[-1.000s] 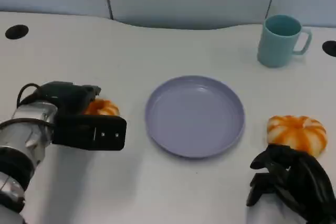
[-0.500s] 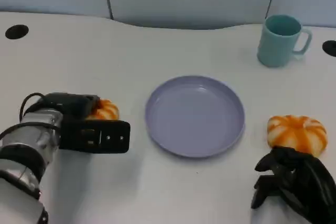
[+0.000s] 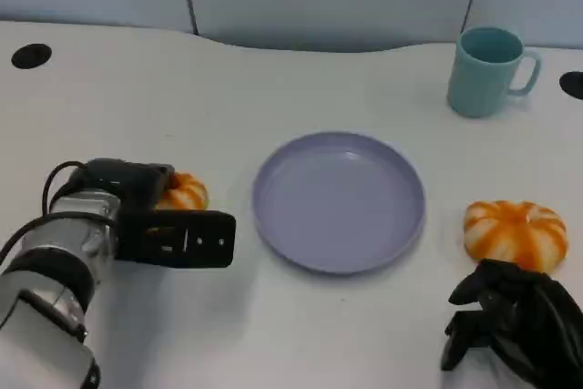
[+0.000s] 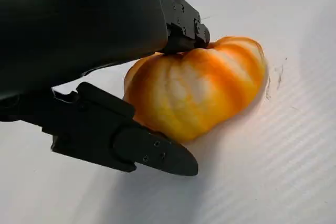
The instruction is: Grasp the bread from the table and place it into the plate.
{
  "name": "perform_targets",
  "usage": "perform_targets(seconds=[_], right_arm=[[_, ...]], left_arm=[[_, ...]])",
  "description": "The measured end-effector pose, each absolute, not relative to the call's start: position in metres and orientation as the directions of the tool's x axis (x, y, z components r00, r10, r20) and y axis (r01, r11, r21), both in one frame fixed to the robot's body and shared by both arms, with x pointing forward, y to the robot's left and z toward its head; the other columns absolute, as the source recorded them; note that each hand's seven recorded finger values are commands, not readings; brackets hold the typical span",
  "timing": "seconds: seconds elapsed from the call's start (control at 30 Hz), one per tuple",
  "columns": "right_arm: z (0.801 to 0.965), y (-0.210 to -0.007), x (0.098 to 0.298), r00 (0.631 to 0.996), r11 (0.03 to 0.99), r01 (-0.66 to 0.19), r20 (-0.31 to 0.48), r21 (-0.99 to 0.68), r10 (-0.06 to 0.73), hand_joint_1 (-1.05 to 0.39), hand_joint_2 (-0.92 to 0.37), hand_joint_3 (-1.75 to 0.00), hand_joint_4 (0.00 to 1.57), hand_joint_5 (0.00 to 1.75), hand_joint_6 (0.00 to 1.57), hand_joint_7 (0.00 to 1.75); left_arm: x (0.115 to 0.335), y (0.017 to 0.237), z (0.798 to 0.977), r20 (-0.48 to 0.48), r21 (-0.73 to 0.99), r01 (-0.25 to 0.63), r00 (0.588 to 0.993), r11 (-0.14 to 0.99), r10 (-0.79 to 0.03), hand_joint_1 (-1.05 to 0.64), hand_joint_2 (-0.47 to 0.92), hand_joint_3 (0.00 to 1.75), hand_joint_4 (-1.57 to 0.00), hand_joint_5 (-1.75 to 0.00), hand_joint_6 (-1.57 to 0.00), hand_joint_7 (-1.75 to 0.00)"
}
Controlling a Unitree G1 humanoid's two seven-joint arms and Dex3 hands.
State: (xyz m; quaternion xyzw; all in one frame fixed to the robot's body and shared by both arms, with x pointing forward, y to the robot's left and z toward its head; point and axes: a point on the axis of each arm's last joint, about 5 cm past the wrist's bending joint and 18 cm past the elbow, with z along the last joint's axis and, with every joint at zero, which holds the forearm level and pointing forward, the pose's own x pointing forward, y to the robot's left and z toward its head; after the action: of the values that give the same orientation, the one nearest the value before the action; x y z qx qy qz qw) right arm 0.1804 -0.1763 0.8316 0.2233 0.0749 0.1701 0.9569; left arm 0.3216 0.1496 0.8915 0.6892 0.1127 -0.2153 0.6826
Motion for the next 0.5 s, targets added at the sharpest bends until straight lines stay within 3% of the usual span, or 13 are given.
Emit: perform_targets(seconds=[0.1, 0.27, 0.33, 0.4, 0.5], right_arm=[[0.832, -0.176, 0.18, 0.931, 0.842, -0.292, -0.065, 0.453, 0.358, -0.93, -0.78, 0.0, 1.39, 0.87, 1.23, 0.75], [0.832, -0.177, 0.178, 0.933, 0.842, -0.288, -0.066, 0.455, 0.355, -0.93, -0.79, -0.01, 1.39, 0.88, 1.22, 0.79], [0.831, -0.177, 0.176, 0.933, 0.843, -0.284, -0.071, 0.456, 0.352, -0.93, -0.79, -0.01, 1.38, 0.89, 1.22, 0.8], [0.831, -0.177, 0.175, 0.933, 0.844, -0.284, -0.071, 0.456, 0.352, -0.94, -0.79, 0.0, 1.38, 0.89, 1.22, 0.8], [0.832, -0.177, 0.174, 0.934, 0.843, -0.285, -0.066, 0.456, 0.352, -0.94, -0.79, 0.0, 1.38, 0.89, 1.21, 0.8]], left_arm=[[0.318, 0.148, 0.886, -0.371, 0.928, 0.371, 0.917, -0.026, -0.149, -0.3, 0.84, 0.01, -0.31, -0.11, -0.36, -0.04], [0.311, 0.148, 0.876, -0.276, 0.959, 0.282, 0.946, 0.016, -0.17, -0.24, 0.92, 0.02, -0.72, -0.28, -0.77, -0.07], [0.308, 0.149, 0.872, -0.239, 0.968, 0.25, 0.955, 0.039, -0.175, -0.23, 0.92, 0.02, -0.74, -0.36, -0.82, -0.04], [0.307, 0.15, 0.87, -0.211, 0.973, 0.224, 0.962, 0.059, -0.171, -0.26, 0.92, 0.13, -0.76, -0.89, -1.0, -0.05], [0.303, 0.151, 0.866, -0.177, 0.979, 0.19, 0.971, 0.069, -0.164, -0.29, 0.91, 0.11, -0.78, -1.15, -1.11, -0.06]])
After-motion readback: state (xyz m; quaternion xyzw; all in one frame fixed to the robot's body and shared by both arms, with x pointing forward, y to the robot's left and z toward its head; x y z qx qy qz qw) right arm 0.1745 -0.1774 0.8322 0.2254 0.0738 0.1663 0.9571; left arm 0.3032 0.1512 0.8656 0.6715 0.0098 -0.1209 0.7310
